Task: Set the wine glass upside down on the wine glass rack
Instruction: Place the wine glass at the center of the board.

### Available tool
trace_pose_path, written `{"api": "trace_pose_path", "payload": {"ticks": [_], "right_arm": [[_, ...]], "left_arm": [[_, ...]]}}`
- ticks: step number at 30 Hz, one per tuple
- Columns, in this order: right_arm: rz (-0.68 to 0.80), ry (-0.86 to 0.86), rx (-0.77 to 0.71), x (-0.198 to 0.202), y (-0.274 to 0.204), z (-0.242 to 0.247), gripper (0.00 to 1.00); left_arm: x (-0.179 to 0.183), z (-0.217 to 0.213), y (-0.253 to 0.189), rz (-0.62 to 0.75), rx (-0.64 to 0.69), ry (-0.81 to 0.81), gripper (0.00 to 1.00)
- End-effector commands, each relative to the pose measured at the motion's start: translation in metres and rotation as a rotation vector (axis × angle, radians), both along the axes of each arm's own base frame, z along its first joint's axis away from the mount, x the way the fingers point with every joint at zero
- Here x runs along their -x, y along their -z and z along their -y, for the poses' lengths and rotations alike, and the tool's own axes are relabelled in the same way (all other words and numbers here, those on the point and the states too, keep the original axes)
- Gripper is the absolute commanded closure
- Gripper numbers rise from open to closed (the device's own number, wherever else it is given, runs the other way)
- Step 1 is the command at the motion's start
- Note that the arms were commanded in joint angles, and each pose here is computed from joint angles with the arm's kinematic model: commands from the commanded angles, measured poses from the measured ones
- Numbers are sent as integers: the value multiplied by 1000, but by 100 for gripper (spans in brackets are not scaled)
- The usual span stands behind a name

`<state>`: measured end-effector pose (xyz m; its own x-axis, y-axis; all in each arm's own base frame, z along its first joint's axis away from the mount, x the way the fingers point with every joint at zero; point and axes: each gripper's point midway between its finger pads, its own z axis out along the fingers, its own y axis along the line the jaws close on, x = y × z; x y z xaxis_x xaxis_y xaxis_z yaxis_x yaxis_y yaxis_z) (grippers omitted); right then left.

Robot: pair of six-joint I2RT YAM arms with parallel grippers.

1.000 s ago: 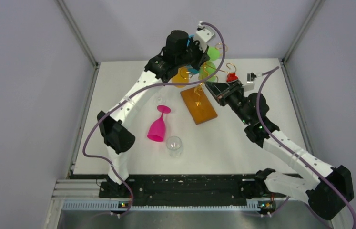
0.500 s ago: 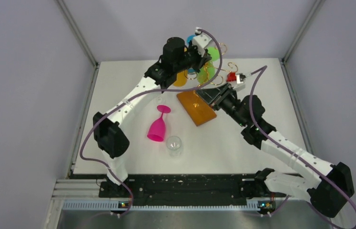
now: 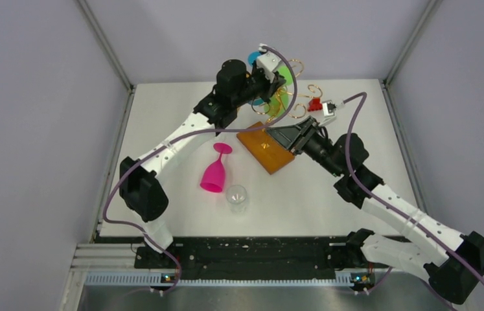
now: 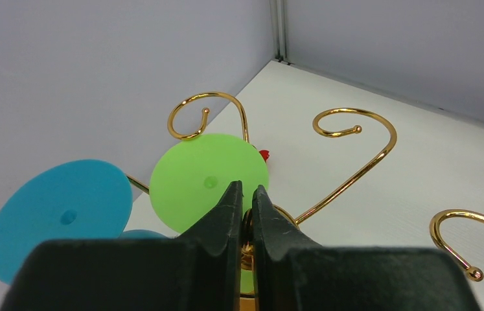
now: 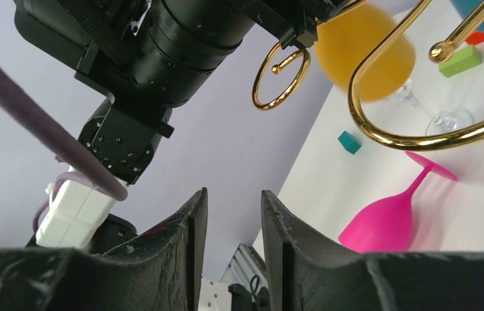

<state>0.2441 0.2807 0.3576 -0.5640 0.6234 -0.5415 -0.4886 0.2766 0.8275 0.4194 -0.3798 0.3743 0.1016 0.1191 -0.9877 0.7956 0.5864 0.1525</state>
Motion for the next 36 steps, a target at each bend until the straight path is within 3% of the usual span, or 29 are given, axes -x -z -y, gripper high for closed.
{"api": "trace_pose_path", "payload": {"ticks": [1,10,21,36], "right_arm": [[85,55,23,5,-19,15,64],[157,137,64,8,-31,36,56],[172,158,78,8,-32,40,55],[172,191,82,4,-34,45,54]], "left_arm": [[11,5,-9,45,27,23,100],[15,-10,-18,73,58,-31,100],[23,-22,-40,89,94,-62,100],[33,-29,-51,63,143,-65,74]]}}
